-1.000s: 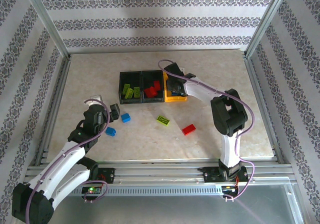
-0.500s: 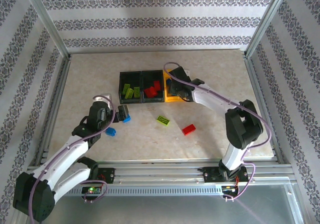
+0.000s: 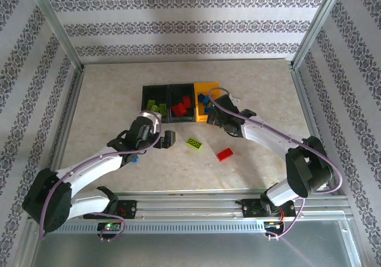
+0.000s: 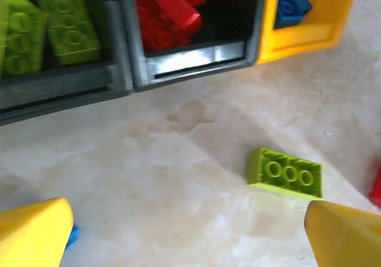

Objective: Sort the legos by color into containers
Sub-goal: Pick up the lego from the center of the table.

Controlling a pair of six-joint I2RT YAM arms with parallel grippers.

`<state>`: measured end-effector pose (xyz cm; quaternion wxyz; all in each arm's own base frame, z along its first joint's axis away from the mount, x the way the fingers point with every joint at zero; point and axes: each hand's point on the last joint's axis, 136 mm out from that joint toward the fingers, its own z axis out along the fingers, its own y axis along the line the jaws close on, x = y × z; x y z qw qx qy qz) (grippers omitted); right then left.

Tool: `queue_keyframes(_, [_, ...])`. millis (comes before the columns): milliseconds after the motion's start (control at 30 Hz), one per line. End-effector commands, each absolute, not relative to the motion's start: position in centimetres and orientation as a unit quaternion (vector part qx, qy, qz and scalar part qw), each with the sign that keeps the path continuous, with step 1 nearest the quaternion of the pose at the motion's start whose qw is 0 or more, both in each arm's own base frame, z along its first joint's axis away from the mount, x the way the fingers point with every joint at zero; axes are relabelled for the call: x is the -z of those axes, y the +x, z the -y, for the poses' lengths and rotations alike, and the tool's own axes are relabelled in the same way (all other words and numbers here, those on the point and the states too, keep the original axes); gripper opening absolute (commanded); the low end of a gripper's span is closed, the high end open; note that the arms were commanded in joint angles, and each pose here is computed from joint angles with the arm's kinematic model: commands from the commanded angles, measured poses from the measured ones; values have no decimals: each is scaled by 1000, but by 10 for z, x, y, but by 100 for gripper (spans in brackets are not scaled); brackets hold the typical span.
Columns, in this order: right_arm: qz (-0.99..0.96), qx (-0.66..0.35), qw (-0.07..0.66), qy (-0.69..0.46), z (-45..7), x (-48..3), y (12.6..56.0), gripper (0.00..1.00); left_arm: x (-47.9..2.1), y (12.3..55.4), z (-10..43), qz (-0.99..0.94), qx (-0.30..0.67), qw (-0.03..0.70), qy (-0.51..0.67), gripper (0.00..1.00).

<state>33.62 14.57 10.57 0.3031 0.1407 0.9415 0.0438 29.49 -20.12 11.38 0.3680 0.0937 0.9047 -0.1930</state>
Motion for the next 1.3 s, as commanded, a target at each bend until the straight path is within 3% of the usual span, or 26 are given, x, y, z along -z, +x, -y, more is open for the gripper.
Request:
queue_keyframes(0, [-936, -25, 308, 169, -130, -107, 321, 98, -114, 296, 229, -902, 187, 361, 143, 100])
queue_keyframes(400, [-926, -11, 320, 199, -102, -111, 292, 98, -55, 284, 303, -927, 133, 253, 244, 100])
queue_keyframes(767, [-920, -14, 329, 214, -91, -110, 280, 98, -29, 291, 299, -942, 75, 218, 243, 100])
queue_keyframes(1133, [-920, -16, 322, 223, -87, -100, 270, 98, -16, 294, 300, -947, 64, 208, 238, 90])
queue_keyframes(1267, [-923, -20, 313, 223, -89, -95, 266, 98, -17, 295, 299, -947, 63, 211, 236, 81])
